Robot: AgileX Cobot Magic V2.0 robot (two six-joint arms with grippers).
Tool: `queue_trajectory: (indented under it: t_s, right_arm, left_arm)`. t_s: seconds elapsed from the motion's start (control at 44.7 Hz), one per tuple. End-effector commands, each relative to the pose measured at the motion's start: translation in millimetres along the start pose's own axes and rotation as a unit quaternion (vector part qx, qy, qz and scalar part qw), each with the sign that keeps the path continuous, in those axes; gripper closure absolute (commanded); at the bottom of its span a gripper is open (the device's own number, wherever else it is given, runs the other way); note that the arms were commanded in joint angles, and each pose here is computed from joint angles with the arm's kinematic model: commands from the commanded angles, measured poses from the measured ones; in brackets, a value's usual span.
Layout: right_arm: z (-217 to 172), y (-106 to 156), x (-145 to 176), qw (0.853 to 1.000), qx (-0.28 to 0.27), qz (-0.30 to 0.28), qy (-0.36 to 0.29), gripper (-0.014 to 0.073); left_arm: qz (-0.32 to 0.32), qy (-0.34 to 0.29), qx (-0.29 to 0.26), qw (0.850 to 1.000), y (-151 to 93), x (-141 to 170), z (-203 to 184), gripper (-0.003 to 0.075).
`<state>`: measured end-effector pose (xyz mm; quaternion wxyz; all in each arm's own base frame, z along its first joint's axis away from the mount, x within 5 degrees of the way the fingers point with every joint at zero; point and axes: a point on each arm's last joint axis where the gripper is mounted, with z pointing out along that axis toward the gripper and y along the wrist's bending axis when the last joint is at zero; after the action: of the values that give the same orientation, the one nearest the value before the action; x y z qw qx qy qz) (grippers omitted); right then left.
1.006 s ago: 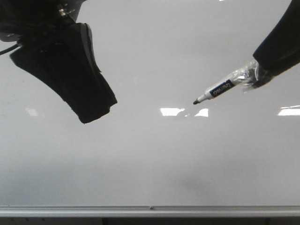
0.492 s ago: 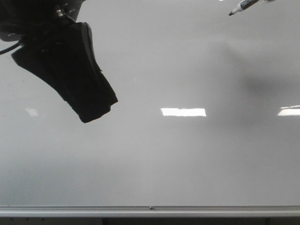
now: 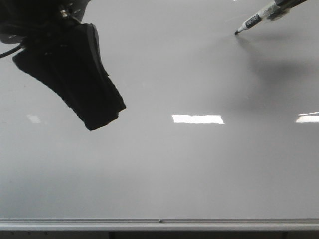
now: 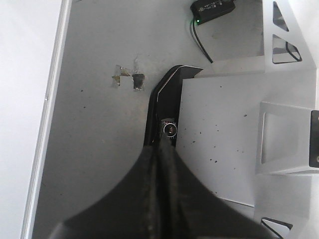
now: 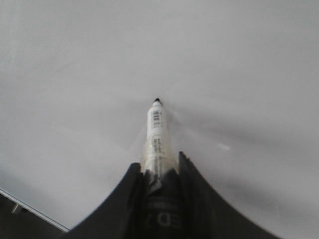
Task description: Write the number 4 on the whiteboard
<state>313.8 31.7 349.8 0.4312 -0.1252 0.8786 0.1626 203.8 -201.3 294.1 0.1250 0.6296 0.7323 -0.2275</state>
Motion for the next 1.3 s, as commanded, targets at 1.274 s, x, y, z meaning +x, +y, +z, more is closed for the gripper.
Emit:
queue_trajectory:
  t_s: [1.274]
  right_arm:
    - [-54,-22,3,0.998,0.069,0.014,0.003,0.0657]
  left_arm:
    - [0.005,-0.046,-0.014,0.999,-9,-11,-17,0.0741]
